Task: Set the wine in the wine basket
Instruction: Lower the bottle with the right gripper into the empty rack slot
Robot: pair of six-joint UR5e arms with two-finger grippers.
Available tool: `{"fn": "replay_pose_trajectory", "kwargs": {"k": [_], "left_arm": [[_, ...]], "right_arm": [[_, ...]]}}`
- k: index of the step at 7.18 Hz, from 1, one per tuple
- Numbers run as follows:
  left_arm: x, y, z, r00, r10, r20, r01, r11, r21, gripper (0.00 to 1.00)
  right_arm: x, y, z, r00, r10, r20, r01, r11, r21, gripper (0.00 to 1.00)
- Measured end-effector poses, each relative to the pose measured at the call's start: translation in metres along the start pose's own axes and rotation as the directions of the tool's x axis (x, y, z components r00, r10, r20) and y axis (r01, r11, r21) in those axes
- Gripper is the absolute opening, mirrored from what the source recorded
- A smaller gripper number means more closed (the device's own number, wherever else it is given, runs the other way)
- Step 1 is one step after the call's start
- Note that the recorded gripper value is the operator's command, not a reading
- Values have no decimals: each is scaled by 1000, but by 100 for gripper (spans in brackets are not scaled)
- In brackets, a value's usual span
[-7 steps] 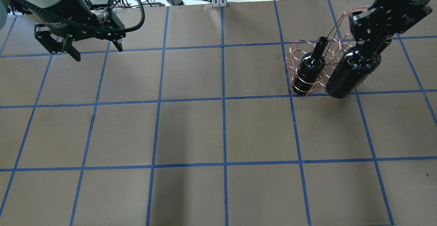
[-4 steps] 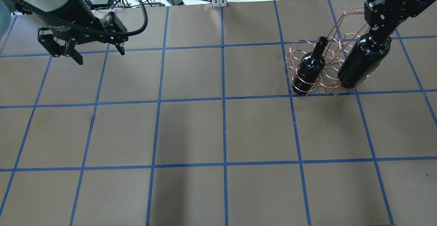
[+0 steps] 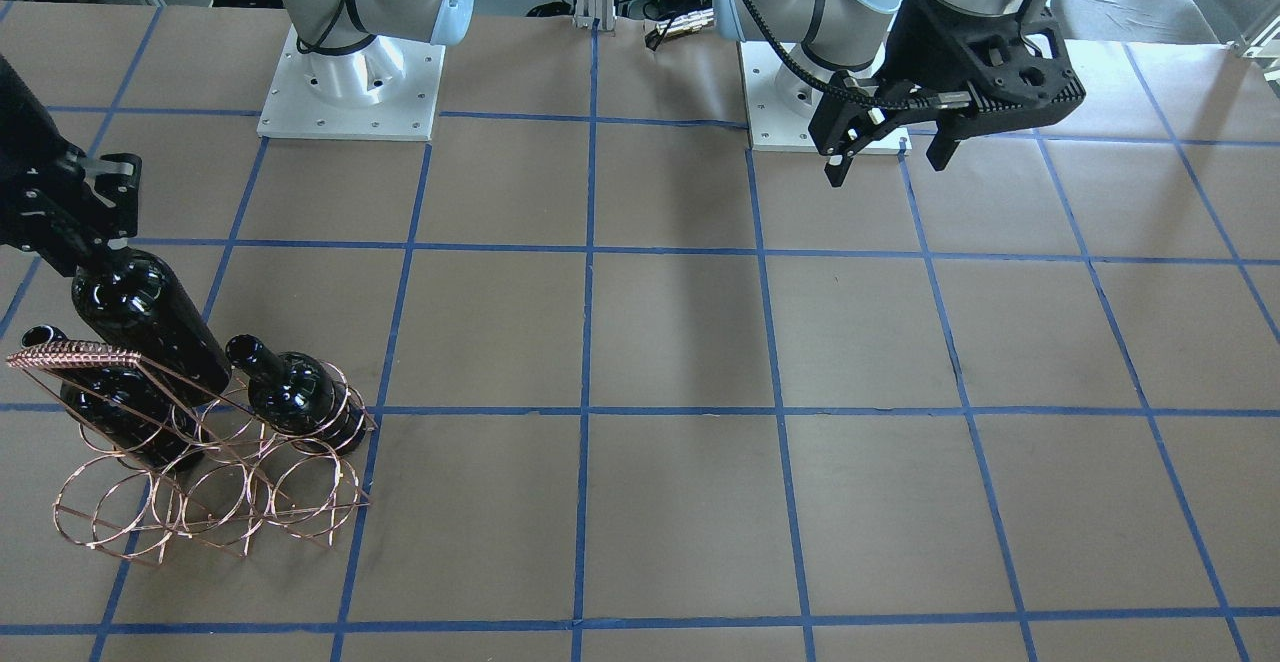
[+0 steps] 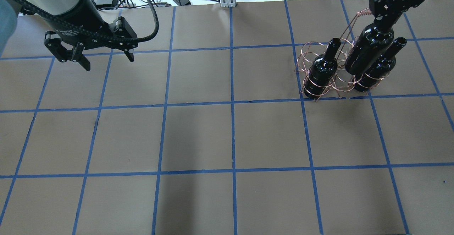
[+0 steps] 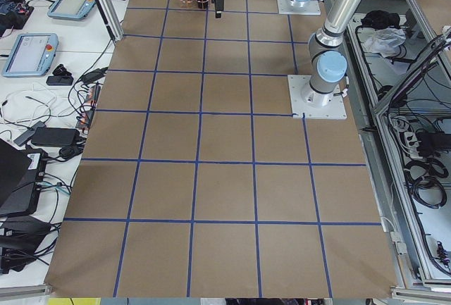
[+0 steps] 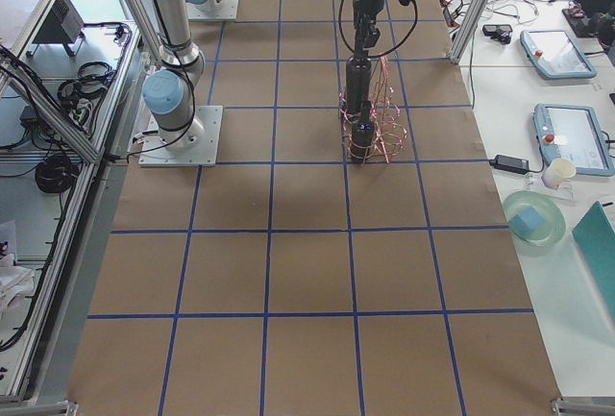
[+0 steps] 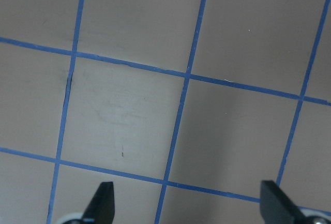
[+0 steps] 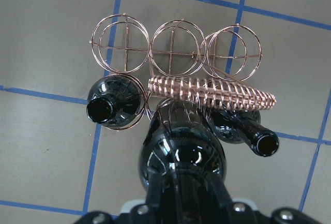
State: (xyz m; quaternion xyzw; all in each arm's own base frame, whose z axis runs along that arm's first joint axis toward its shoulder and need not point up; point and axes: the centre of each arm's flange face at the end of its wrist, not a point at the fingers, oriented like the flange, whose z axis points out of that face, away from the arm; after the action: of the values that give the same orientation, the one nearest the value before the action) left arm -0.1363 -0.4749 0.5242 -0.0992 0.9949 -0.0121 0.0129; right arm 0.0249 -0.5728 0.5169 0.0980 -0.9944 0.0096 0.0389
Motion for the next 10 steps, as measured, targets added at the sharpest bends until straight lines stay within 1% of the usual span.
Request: {"fn": "replay_pose_trajectory", "kwargs": {"k": [3, 4, 8, 10], "left_arm": [[4, 2, 2, 997, 79, 4, -79, 997, -11, 100], [4, 3, 1, 995, 96, 5, -96, 995, -10, 100], [2, 7, -6, 994, 105, 10, -105, 994, 9, 100], [2, 7, -7, 994, 105, 7, -106, 994, 9, 100]], "right_arm": [[4, -16, 18, 1000, -7, 5, 7, 1000, 5, 0], [5, -19, 24, 1000, -8, 7, 8, 1000, -1, 0], [6, -24, 39, 1000, -8, 18, 9, 1000, -26, 0], [6, -27, 47, 1000, -9, 23, 10, 999, -39, 0]]}}
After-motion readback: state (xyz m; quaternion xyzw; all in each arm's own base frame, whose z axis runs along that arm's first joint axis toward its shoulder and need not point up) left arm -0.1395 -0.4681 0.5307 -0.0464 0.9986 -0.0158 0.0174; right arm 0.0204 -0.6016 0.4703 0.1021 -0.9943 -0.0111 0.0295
